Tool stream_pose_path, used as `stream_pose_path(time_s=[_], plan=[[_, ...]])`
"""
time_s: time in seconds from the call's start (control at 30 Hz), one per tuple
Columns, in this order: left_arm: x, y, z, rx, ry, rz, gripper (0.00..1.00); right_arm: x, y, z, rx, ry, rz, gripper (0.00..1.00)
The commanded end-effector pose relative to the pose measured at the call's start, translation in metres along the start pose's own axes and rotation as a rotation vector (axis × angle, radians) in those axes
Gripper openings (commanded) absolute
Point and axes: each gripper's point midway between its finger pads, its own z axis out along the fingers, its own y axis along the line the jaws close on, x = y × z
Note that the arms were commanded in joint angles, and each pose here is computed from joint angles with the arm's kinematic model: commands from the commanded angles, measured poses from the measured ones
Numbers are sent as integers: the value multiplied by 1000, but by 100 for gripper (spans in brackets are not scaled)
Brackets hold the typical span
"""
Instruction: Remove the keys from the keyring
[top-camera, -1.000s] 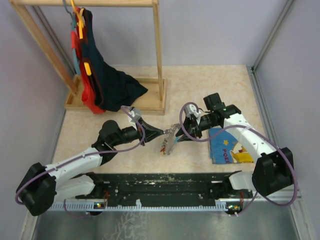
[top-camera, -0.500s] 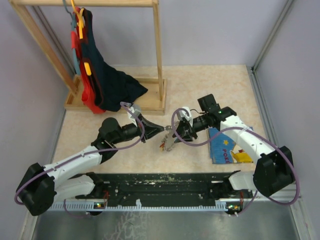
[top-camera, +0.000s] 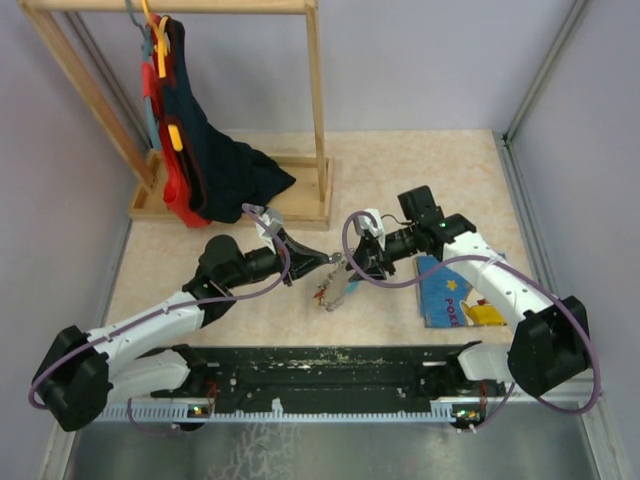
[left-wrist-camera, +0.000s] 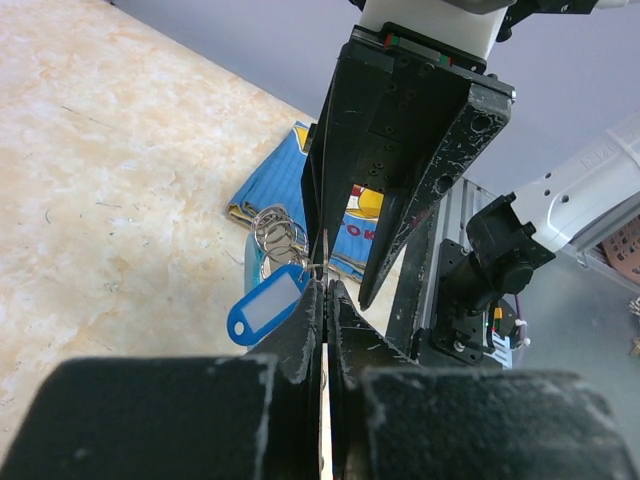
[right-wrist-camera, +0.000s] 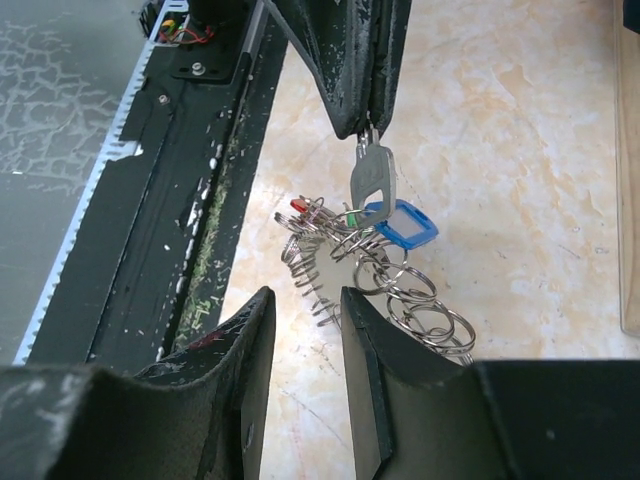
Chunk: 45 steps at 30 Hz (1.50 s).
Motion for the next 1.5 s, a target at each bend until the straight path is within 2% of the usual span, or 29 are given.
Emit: stream_pose_path(time_s=[0.0, 0.4, 0.63, 0.77, 0.9, 1.17, 1.47], plan=[[-38, -16, 6, 37, -95, 39, 0, -25, -8, -7, 42, -37, -78, 34], [-38, -13, 9, 1, -95, 24, 0, -30, -10, -10, 60, -40, -65, 34], [-41, -9, 7, -33, -107, 17, 0, -19, -5, -22, 71, 30, -145, 34], [-43, -9, 6, -39, -113, 9, 0, -27, 3, -24, 44, -3, -171, 34], [-45, -8, 7, -54, -120, -4, 0, -30, 1, -21, 46, -39, -145, 34], [-46, -8, 11, -79, -122, -23, 0, -29, -26, -17, 159, -33, -66, 32], [-48, -6, 16, -94, -124, -39, 0, -29, -22, -9, 136, -32, -68, 32]])
